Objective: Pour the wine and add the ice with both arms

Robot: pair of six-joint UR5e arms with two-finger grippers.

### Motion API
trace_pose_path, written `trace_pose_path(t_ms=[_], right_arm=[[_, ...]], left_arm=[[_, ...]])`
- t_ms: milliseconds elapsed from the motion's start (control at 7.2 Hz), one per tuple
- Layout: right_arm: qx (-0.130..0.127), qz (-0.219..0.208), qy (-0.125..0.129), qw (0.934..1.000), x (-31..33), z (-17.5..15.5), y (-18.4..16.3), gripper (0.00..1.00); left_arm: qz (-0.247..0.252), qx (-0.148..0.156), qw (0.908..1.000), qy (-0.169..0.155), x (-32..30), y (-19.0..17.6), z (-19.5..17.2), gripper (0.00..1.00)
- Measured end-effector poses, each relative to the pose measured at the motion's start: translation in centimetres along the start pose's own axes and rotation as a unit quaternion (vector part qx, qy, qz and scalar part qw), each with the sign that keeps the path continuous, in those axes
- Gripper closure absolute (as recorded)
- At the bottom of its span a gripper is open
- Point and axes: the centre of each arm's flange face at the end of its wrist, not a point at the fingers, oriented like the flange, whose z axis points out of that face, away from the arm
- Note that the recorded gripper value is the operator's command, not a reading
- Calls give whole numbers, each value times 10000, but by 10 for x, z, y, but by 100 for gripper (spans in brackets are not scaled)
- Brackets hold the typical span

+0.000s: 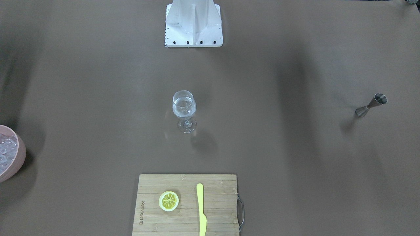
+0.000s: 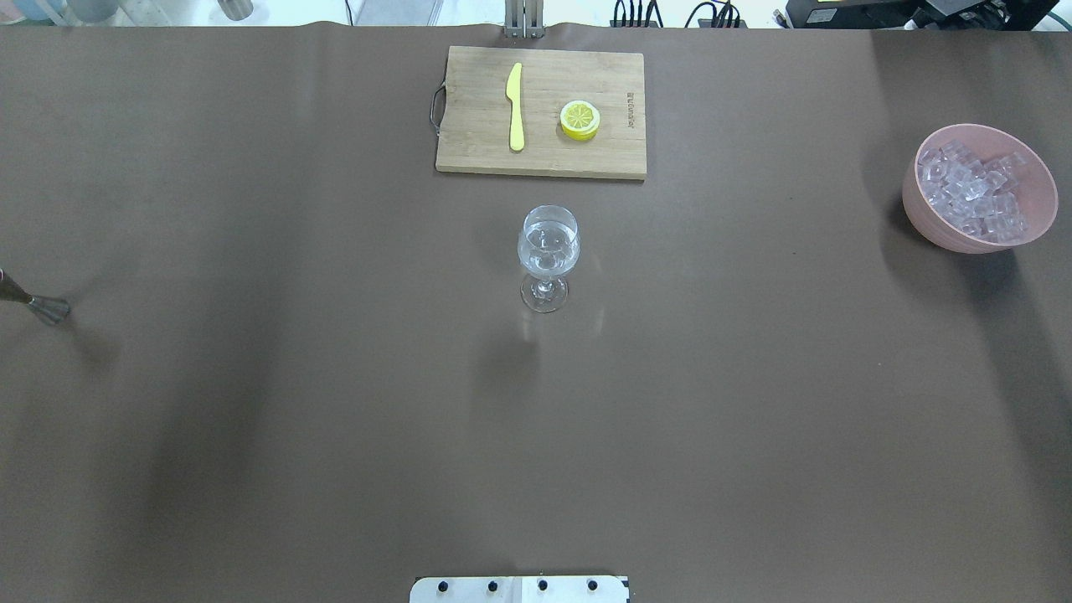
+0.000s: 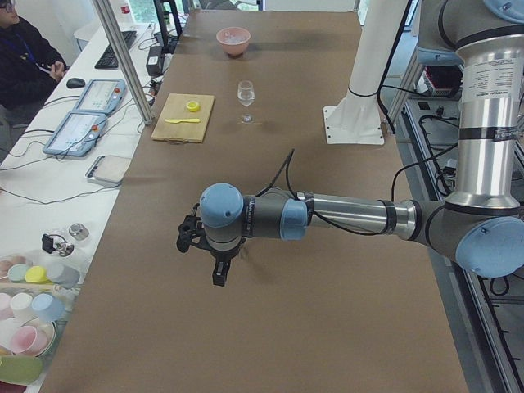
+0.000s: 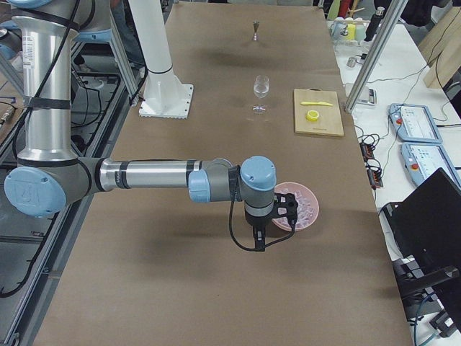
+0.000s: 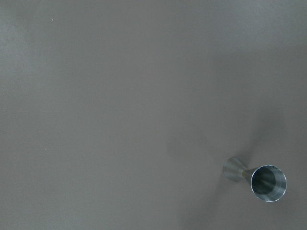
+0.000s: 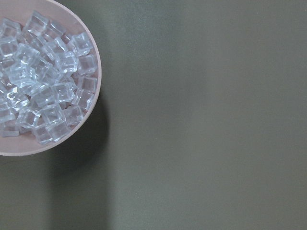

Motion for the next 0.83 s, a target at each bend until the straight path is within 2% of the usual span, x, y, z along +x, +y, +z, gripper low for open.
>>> trace_pose_path(t_ms=[139, 416, 694, 833], right_arm=[[107, -112, -36, 9999, -9, -7, -3, 0], [373, -411, -347, 9979, -25, -15, -4, 0], [416, -457, -637, 9961, -26, -10, 8, 0], [424, -487, -694, 9955, -26, -9, 10, 0]], left_arm=[[14, 13, 10000, 1, 1, -2, -1, 2], [64, 56, 10000, 5, 4, -7, -4, 2], [307, 268, 9992, -14, 11, -18, -10, 2], [457, 396, 9982, -29, 13, -21, -12, 2]])
